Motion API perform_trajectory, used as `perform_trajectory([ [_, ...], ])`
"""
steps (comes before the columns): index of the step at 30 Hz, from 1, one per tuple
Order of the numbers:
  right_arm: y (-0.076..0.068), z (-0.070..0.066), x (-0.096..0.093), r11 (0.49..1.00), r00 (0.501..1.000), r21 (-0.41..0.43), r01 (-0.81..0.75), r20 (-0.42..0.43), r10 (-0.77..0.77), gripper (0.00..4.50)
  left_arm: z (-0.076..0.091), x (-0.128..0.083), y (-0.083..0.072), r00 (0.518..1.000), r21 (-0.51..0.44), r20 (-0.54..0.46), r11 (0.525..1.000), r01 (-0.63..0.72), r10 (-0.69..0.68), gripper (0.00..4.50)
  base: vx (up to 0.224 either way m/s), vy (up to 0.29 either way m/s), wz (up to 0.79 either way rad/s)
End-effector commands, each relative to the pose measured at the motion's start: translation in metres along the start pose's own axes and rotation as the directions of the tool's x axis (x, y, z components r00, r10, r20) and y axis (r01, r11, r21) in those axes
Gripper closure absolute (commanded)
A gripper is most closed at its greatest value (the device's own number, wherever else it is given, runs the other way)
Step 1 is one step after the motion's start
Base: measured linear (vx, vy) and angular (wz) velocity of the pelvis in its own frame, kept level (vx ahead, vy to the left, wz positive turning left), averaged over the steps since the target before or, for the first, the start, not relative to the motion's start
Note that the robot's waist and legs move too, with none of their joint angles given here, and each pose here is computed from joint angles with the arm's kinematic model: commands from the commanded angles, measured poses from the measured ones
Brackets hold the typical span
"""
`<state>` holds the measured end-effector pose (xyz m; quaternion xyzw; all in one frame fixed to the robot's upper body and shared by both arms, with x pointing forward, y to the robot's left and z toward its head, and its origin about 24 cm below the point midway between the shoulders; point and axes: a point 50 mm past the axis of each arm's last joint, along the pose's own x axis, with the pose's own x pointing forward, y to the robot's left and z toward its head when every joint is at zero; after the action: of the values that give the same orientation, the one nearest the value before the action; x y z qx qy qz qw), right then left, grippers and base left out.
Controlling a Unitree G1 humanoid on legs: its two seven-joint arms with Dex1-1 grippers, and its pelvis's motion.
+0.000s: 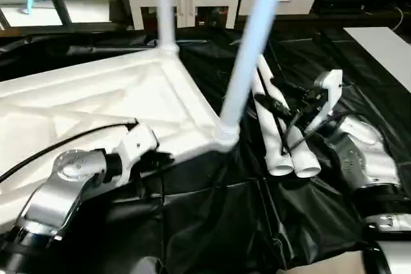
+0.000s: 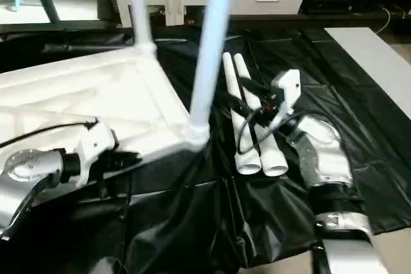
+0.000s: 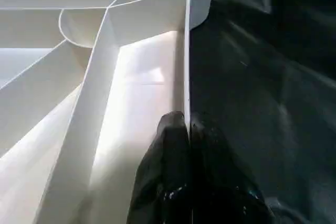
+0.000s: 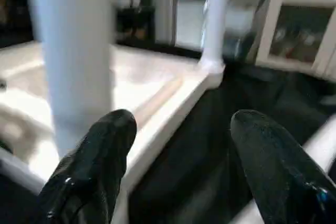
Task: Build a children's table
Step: Insert table leg to table base
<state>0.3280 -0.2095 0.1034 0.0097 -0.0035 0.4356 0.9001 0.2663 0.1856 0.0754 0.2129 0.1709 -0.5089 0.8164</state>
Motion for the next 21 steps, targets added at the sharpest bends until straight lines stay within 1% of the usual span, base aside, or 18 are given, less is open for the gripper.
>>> perform_trajectory([
  [1, 0.006, 0.002, -0.006, 0.997, 0.997, 0.012, -0.076, -0.029, 0.076, 1.28, -0.005, 0.005, -0.006, 0.998, 0.016, -0.020, 0.998, 0.061, -0.061, 4.50, 0.000, 0.000, 0.00],
  [2, 0.006, 0.002, -0.007, 0.997, 0.996, 0.013, -0.078, -0.031, 0.079, 1.28, -0.005, 0.005, -0.006, 0.998, 0.015, -0.020, 0.998, 0.062, -0.061, 4.50, 0.000, 0.000, 0.00],
  [3, 0.011, -0.003, -0.016, 0.991, 0.988, 0.027, -0.131, -0.075, 0.132, 1.28, -0.004, 0.005, -0.007, 0.997, 0.011, -0.007, 0.997, 0.076, -0.076, 4.50, 0.000, 0.000, 0.00],
  [4, 0.012, -0.005, -0.021, 0.988, 0.984, 0.036, -0.150, -0.094, 0.153, 1.28, -0.003, 0.005, -0.008, 0.997, 0.011, -0.001, 0.996, 0.084, -0.084, 4.50, 0.000, 0.000, 0.00],
  [5, 0.012, -0.005, -0.021, 0.988, 0.984, 0.036, -0.150, -0.094, 0.153, 1.28, -0.003, 0.005, -0.008, 0.997, 0.011, -0.001, 0.996, 0.084, -0.084, 4.50, 0.000, 0.000, 0.00],
  [6, 0.013, -0.007, -0.028, 0.984, 0.978, 0.050, -0.169, -0.114, 0.174, 1.28, -0.002, 0.005, -0.009, 0.996, 0.015, 0.006, 0.996, 0.089, -0.089, 4.50, 0.000, 0.000, 0.00],
  [10, 0.015, -0.006, -0.038, 0.975, 0.969, 0.076, -0.207, -0.121, 0.215, 1.28, 0.003, 0.009, -0.009, 0.995, 0.028, 0.043, 0.996, 0.090, -0.091, 4.50, 0.000, 0.000, 0.00],
  [13, 0.017, -0.006, -0.037, 0.974, 0.967, 0.069, -0.215, -0.125, 0.223, 1.28, 0.006, 0.012, -0.011, 0.993, 0.036, 0.057, 0.994, 0.105, -0.107, 4.50, 0.000, 0.000, 0.00],
  [14, 0.017, -0.005, -0.031, 0.979, 0.973, 0.043, -0.198, -0.114, 0.202, 1.28, 0.010, 0.016, -0.014, 0.989, 0.026, 0.078, 0.992, 0.127, -0.128, 4.50, 0.000, 0.000, 0.00],
  [15, 0.017, -0.004, -0.028, 0.981, 0.976, 0.035, -0.190, -0.104, 0.193, 1.24, 0.012, 0.017, -0.015, 0.986, 0.013, 0.092, 0.990, 0.139, -0.140, 4.22, 0.000, 0.000, 0.00],
  [16, 0.017, -0.003, -0.025, 0.982, 0.978, 0.026, -0.185, -0.095, 0.186, 1.22, 0.014, 0.018, -0.017, 0.982, 0.000, 0.113, 0.989, 0.151, -0.150, 4.05, 0.000, 0.000, 0.00],
  [20, 0.017, -0.001, -0.021, 0.982, 0.979, 0.021, -0.187, -0.084, 0.188, 1.22, 0.019, 0.017, -0.022, 0.971, -0.012, 0.142, 0.980, 0.198, -0.194, 3.74, 0.000, 0.000, 0.00],
  [21, 0.017, -0.001, -0.020, 0.982, 0.979, 0.018, -0.188, -0.082, 0.189, 1.22, 0.021, 0.016, -0.022, 0.971, 0.011, 0.139, 0.981, 0.193, -0.193, 3.65, 0.000, 0.000, 0.00],
])
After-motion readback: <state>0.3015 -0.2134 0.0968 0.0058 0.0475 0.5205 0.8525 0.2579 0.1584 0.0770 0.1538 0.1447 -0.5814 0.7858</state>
